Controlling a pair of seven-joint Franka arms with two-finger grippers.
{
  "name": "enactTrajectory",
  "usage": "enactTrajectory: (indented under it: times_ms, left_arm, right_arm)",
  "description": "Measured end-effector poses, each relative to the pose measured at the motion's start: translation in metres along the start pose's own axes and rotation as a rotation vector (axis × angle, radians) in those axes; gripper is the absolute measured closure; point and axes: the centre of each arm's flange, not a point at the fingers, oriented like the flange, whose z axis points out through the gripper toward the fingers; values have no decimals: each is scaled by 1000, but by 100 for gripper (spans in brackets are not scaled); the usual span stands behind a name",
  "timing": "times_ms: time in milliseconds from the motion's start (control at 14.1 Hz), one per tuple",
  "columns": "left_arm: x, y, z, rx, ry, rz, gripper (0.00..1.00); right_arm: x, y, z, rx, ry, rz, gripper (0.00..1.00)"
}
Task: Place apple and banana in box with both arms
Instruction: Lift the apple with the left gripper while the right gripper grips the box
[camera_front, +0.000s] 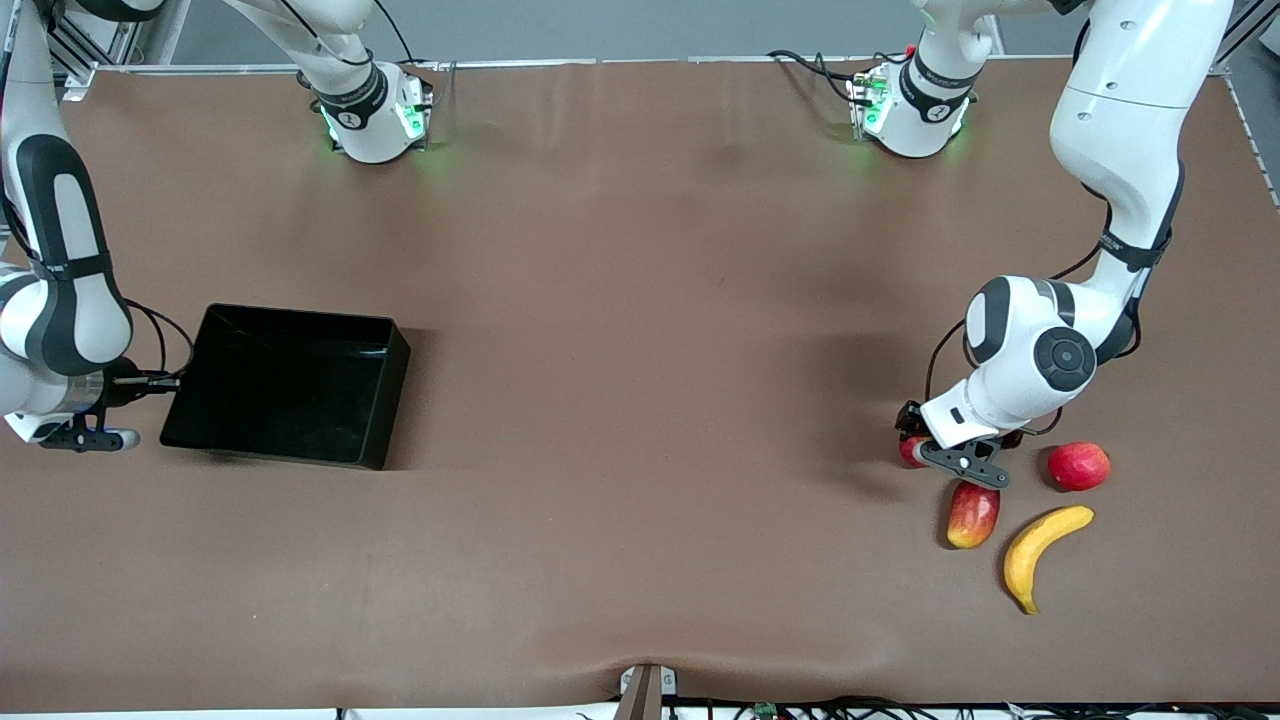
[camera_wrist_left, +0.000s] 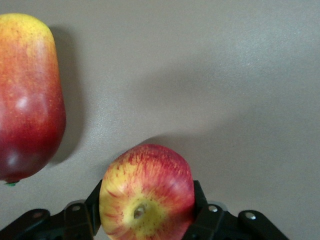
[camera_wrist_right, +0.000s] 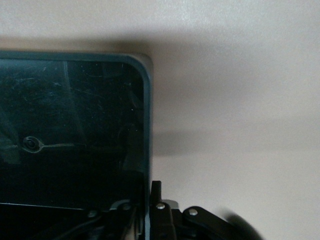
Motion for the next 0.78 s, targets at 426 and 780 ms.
enactTrajectory:
  times_ms: [426, 780]
  left_arm:
    - [13, 7, -27, 8, 22, 10, 31]
    - [21, 53, -81, 6, -33, -71, 31]
  right_arm:
    - [1, -16, -10, 36, -27, -18, 94]
    - [5, -92, -89, 117, -61, -31, 94]
